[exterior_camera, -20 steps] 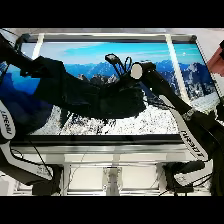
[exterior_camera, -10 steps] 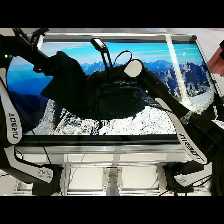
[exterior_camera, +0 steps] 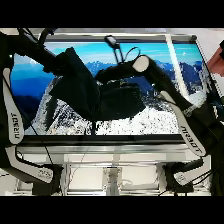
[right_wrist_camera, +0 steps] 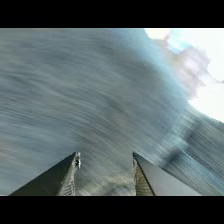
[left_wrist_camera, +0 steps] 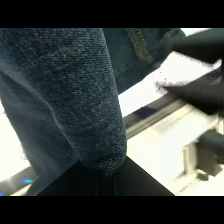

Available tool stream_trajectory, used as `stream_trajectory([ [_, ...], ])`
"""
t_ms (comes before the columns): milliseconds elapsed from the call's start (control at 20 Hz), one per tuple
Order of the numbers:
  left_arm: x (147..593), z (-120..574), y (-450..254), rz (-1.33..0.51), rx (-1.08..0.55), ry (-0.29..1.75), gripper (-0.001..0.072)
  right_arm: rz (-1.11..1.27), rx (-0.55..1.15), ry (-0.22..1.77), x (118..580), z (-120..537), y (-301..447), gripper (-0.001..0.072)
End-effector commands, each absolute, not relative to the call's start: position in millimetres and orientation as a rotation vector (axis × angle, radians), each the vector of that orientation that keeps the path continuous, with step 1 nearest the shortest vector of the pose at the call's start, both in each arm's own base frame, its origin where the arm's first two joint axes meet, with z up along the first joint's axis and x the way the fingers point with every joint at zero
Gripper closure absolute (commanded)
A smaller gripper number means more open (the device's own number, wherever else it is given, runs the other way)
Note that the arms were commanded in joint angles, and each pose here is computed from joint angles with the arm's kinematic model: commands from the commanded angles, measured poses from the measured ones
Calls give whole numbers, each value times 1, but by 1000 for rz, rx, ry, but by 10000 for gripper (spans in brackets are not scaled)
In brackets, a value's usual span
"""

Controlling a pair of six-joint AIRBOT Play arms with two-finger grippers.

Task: Fold the clothes and pants, and hang the long-sleeved shirts on hangers.

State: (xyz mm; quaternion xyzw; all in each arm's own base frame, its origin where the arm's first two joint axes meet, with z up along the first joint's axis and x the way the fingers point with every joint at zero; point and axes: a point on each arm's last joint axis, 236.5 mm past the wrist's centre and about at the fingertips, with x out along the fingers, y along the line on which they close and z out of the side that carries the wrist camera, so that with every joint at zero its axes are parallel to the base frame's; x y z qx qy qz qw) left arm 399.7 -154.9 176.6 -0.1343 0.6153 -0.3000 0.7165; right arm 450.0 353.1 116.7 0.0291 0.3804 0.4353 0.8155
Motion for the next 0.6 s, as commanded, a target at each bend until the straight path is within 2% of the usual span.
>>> stream_trajectory([
  [0,400,188,-184,-784,-433,1365,685,861,84,968,458,95,284,350],
  [100,410,200,-206,-861,-571,1339,685,832,118,1014,462,91,253,349],
  [200,416,194,-216,-862,-632,1365,685,796,158,1034,469,90,229,349],
  [550,409,131,-303,-941,-621,1517,685,736,195,1036,481,89,197,349],
])
